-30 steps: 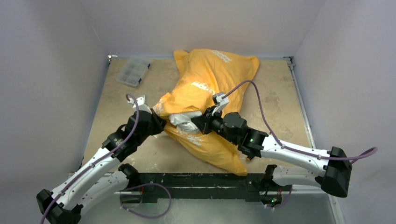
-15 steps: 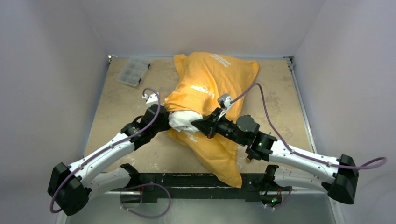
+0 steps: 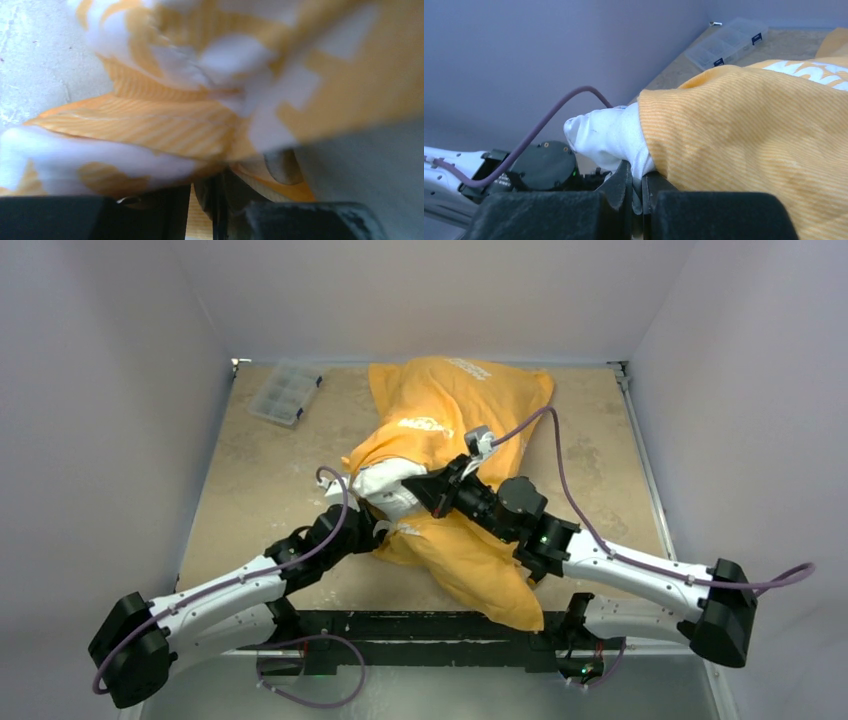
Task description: Remove the pillowcase from the pillow
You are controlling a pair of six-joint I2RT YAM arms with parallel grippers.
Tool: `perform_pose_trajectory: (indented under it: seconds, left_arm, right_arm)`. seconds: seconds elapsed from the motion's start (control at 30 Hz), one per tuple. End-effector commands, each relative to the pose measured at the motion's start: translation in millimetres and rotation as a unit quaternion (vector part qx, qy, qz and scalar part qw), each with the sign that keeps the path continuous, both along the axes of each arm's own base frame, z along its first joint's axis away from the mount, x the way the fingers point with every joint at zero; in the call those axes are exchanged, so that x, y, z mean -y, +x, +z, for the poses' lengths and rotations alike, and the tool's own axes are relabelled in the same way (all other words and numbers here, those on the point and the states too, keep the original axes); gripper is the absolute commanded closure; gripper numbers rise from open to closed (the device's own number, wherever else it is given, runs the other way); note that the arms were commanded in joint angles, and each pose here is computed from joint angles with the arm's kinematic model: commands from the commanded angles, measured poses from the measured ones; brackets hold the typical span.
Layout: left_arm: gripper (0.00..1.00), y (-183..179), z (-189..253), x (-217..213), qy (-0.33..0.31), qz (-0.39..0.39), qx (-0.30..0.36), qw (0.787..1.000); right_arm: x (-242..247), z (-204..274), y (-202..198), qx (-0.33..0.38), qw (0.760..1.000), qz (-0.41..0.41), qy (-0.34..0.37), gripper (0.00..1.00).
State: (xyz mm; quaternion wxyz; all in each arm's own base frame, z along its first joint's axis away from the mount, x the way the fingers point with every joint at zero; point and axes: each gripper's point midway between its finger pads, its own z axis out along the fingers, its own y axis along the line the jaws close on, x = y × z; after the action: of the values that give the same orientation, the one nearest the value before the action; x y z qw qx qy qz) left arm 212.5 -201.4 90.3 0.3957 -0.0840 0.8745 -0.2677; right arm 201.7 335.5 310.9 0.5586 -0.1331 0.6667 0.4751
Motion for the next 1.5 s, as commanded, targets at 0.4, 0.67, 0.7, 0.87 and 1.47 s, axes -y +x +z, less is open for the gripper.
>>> perform_pose_trajectory:
  seconds: [0.4,0.67,0.7,0.87,1.47]
  left_arm:
    - [0.3,-23,106,-2,-0.028,-0.05,0.065,0.996]
    - [0.3,-34,179,15,-0.092,-0.115,0.126,0.981]
    - [0.31,-36,187,18,-0.093,-0.127,0.136,0.978]
    - [0.3,-41,216,10,-0.076,-0.15,0.187,0.968]
    - [0.35,-38,172,58,-0.048,-0.258,0.167,0.95]
  right_arm:
    - [-38,49,24,0.032,0.994,0.006,0.103,1.0]
    - [-40,47,29,0.031,0.995,-0.003,0.097,1.0]
    - [-41,46,29,0.03,0.995,-0.003,0.095,1.0]
    - [-38,36,40,0.013,0.997,-0.025,0.076,1.0]
    - [-27,49,55,0.016,0.996,-0.042,0.074,1.0]
